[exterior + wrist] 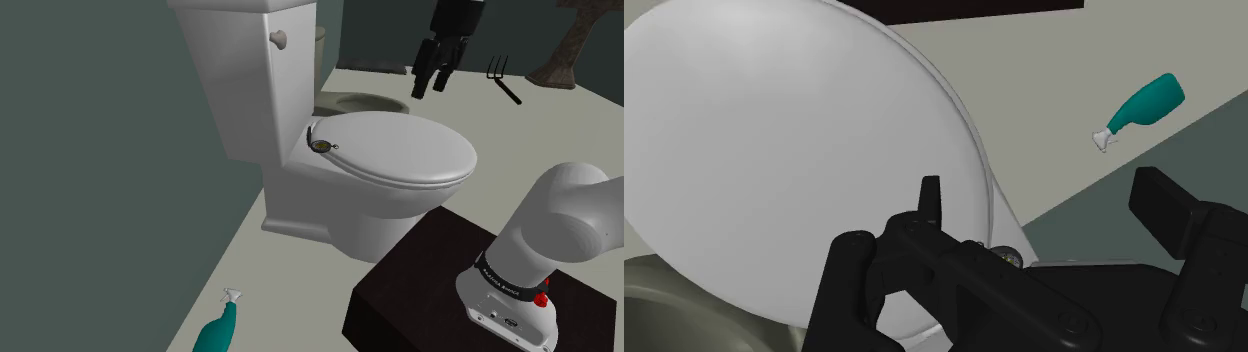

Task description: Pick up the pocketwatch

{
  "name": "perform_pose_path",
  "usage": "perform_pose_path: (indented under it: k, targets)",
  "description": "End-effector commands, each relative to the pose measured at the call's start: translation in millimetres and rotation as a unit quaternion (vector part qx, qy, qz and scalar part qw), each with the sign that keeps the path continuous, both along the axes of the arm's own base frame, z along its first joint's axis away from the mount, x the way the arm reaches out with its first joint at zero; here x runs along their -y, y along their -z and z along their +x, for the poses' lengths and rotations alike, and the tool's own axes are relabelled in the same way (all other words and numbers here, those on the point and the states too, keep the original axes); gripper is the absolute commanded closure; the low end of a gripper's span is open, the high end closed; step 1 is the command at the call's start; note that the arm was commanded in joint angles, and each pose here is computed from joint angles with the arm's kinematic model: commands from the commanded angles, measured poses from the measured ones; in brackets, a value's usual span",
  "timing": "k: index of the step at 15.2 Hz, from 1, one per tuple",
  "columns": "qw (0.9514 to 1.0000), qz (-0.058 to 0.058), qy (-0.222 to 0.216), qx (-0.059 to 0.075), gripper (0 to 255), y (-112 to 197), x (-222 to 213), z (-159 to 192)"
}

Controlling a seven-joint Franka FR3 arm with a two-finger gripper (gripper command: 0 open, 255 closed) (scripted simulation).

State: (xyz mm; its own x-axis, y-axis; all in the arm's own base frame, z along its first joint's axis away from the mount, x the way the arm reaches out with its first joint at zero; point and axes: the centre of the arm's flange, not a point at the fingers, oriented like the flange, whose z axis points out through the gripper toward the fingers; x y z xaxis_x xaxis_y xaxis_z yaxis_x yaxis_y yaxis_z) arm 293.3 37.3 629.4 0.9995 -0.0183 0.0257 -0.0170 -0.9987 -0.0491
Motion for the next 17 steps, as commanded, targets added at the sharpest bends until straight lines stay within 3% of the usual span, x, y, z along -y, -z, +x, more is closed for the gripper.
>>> perform_pose_path:
  k: [1,17]
  targets:
    - [1.0,0.0,0.0,0.0,0,0.0,0.0,0.0]
    - [0.9965,-0.045,-0.067,0.023,0,131.5,-28.4,157.7]
